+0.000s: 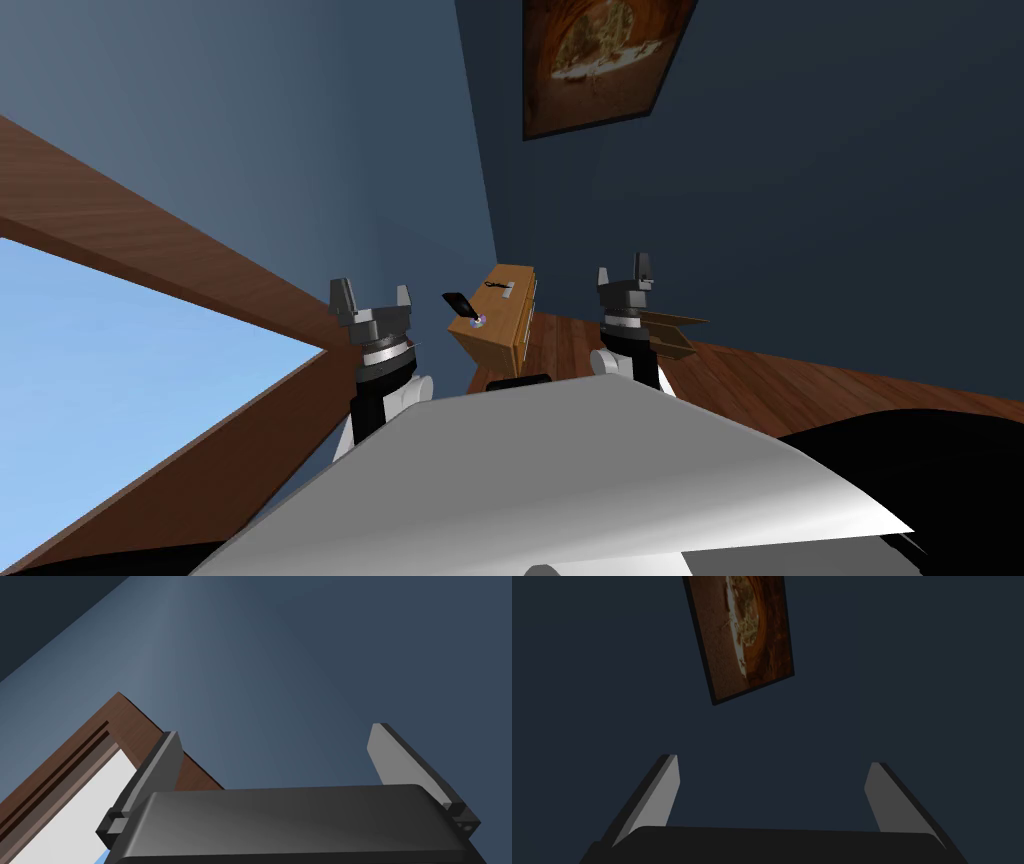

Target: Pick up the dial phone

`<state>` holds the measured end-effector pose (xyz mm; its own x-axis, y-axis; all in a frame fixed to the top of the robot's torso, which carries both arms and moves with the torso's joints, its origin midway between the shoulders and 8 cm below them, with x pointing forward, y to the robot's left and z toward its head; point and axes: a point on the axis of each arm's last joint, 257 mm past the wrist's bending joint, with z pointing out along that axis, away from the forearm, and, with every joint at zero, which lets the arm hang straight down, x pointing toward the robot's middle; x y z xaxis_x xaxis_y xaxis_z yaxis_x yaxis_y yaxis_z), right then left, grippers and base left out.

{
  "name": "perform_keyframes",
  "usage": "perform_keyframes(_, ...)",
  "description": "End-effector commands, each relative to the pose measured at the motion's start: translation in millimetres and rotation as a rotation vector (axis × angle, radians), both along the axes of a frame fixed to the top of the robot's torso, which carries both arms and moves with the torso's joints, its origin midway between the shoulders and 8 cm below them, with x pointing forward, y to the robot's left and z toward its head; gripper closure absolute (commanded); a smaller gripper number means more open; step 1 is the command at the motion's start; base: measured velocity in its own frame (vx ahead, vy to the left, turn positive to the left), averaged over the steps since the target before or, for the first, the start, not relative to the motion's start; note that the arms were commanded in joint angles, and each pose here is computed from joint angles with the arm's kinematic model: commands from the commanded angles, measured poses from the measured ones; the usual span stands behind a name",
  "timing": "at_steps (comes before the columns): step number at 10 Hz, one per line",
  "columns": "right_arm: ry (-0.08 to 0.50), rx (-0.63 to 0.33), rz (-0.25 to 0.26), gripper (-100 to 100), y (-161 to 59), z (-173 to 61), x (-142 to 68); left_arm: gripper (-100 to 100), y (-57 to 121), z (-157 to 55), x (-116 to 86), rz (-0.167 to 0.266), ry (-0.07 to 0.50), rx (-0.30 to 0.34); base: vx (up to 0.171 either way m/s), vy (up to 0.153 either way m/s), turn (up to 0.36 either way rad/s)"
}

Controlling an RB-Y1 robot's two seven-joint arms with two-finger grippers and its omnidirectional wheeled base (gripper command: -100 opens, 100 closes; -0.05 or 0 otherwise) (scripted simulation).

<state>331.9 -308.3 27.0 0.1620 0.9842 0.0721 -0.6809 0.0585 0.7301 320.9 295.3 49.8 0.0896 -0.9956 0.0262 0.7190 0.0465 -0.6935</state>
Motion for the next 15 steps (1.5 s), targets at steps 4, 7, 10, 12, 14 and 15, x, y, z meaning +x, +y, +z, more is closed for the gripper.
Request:
perform_keyframes(4, 0.0, 0.0, 0.0, 0, 0, 0, 0, -100, 20.0, -15, 22, -0.034, 0.011, -0.033, -0.011, -0.094, -0.01)
perform_keyframes(7, 0.0, 0.0, 0.0, 0, 0, 0, 0, -100, 47.1, -22, 40, -0.04, -0.004, -0.1, -0.019, -0.142, -0.014)
perform_keyframes(10, 0.0, 0.0, 0.0, 0, 0, 0, 0, -100, 73.0, -30, 54, -0.036, -0.013, -0.168, -0.012, -0.12, -0.011)
perform_keyframes(12, 0.0, 0.0, 0.0, 0, 0, 0, 0, -100, 91.4, -41, 65, -0.03, -0.008, -0.224, -0.019, -0.109, -0.011)
perform_keyframes(14, 0.0, 0.0, 0.0, 0, 0, 0, 0, -100, 108.2, -48, 73, -0.023, -0.013, -0.271, -0.012, -0.142, -0.01)
perform_keyframes(15, 0.0, 0.0, 0.0, 0, 0, 0, 0, -100, 122.4, -48, 78, -0.02, -0.033, -0.311, -0.003, -0.122, -0.01)
